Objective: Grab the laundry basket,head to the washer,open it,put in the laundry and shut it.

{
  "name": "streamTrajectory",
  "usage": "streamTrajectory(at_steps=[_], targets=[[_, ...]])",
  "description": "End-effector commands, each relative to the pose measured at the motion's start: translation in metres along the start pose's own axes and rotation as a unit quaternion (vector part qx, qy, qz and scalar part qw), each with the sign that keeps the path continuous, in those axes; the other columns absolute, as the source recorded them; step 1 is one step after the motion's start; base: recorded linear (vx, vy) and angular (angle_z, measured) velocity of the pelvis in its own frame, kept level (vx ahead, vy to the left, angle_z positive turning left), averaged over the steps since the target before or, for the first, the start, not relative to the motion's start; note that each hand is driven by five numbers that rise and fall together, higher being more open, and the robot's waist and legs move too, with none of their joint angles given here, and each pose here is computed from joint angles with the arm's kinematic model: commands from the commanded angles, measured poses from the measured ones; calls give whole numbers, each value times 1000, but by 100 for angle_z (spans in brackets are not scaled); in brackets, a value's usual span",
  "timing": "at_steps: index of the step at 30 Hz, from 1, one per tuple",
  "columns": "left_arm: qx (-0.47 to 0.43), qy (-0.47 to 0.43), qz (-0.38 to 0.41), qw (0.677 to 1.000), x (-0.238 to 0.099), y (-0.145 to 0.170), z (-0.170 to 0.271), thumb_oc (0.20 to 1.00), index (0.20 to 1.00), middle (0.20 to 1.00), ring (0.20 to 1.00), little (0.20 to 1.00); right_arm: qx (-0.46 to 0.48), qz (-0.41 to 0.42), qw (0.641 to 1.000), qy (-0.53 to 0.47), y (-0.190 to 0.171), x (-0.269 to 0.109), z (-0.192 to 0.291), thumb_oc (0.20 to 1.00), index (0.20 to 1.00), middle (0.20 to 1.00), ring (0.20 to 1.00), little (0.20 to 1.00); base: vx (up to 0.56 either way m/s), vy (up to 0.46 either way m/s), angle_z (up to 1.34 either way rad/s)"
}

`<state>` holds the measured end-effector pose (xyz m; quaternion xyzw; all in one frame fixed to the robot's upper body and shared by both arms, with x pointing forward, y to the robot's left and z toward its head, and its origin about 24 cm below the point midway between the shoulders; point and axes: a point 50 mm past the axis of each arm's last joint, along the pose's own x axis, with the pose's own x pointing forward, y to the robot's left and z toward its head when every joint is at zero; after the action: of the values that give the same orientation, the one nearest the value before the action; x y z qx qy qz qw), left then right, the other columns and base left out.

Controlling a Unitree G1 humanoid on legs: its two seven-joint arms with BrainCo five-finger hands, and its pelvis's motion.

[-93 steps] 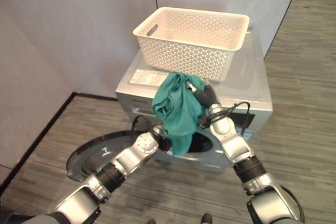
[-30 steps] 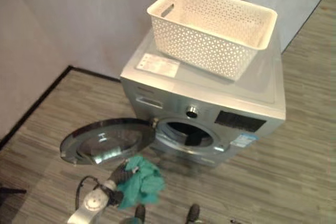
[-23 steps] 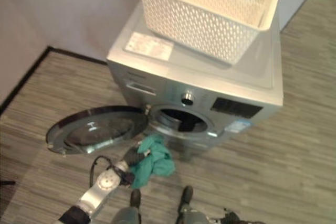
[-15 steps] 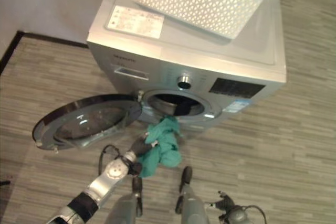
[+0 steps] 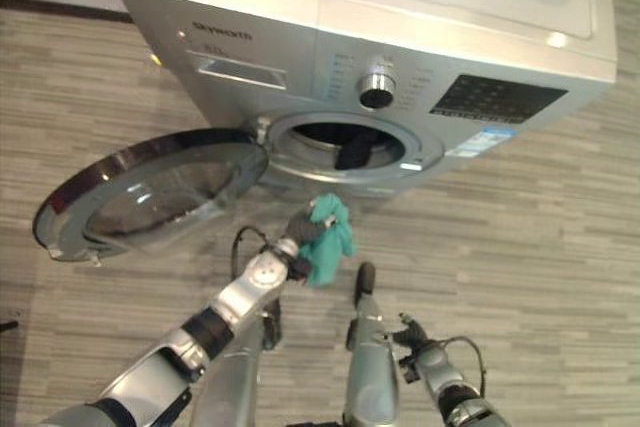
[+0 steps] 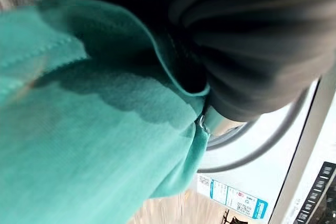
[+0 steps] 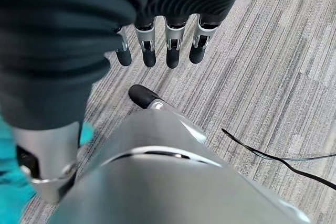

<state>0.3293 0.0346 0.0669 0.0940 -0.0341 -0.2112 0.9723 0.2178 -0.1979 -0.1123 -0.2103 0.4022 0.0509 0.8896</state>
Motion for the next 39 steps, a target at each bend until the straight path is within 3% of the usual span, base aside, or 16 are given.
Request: streamTrajectory(at_steps=[1, 9, 16, 21, 22, 24, 26, 27, 29, 30, 31, 33, 34, 36, 37, 39], targets=[[-48, -86, -13, 995, 7, -26, 35, 200, 200, 200, 200, 200, -36, 20, 997, 72, 11, -16, -54, 1000, 1000, 1000, 1000, 1000, 1, -122, 25], [-55, -151, 36, 986, 27, -12, 84, 200, 200, 200, 200, 200, -48, -12, 998, -43, -10, -15, -6, 1000, 1000, 1000, 1000, 1000, -29, -166, 16], [-31, -215, 71, 974, 42, 5, 138, 200, 200, 200, 200, 200, -64, -105, 984, -131, -60, -23, 42, 1000, 1000, 1000, 1000, 1000, -21, -57, -1], [-20, -244, 177, 953, 54, 60, 188, 200, 200, 200, 200, 200, -87, -205, 946, -234, -100, -46, 96, 1000, 1000, 1000, 1000, 1000, -19, -39, -8], [-10, -255, 230, 939, 54, 93, 213, 200, 200, 200, 200, 200, -91, -238, 925, -281, -110, -61, 118, 1000, 1000, 1000, 1000, 1000, 0, -67, -17], [-10, -256, 256, 932, 53, 112, 224, 200, 200, 200, 200, 200, -91, -251, 914, -305, -113, -67, 129, 1000, 1000, 1000, 1000, 1000, 11, -48, -23], [-10, -256, 325, 910, 42, 159, 253, 200, 200, 200, 200, 200, -79, -263, 885, -377, -114, -87, 155, 1000, 1000, 1000, 1000, 1000, 33, -68, -18], [-10, -258, 326, 909, 41, 161, 256, 200, 200, 200, 200, 200, -80, -263, 884, -379, -114, -88, 156, 1000, 1000, 1000, 1000, 1000, 54, -93, -23], [-144, -270, 382, 872, 20, 207, 277, 200, 200, 200, 200, 200, -70, -242, 862, -440, -98, -99, 176, 1000, 1000, 1000, 1000, 1000, 58, -75, -27], [-151, -273, 382, 870, 18, 212, 278, 200, 200, 200, 200, 200, -73, -241, 860, -443, -98, -99, 178, 1000, 1000, 1000, 1000, 1000, 89, -67, -21], [-288, -305, 386, 821, 1, 233, 297, 200, 200, 200, 200, 200, -73, -231, 864, -441, -93, -95, 178, 1000, 1000, 1000, 1000, 1000, 67, -49, -18], [-319, -333, 380, 802, -12, 244, 315, 200, 200, 200, 200, 200, -80, -230, 863, -443, -94, -95, 182, 1000, 1000, 1000, 1000, 1000, 95, -24, -17], [-361, -384, 367, 766, -37, 257, 349, 200, 200, 200, 200, 200, -90, -235, 863, -438, -99, -93, 185, 1000, 1000, 1000, 1000, 1000, 130, -20, -19], [-366, -465, 315, 742, -59, 243, 397, 200, 200, 200, 200, 200, -103, -253, 865, -420, -110, -90, 181, 1000, 1000, 1000, 1000, 1000, 102, -22, -29], [-368, -468, 313, 740, -60, 241, 400, 200, 200, 200, 200, 200, -102, -255, 864, -422, -111, -91, 183, 1000, 1000, 1000, 1000, 1000, 122, -80, -24], [-323, -640, 148, 681, -111, 169, 482, 200, 200, 200, 200, 200, -127, -278, 873, -381, -128, -89, 161, 1000, 1000, 1000, 1000, 1000, 163, -155, -6]])
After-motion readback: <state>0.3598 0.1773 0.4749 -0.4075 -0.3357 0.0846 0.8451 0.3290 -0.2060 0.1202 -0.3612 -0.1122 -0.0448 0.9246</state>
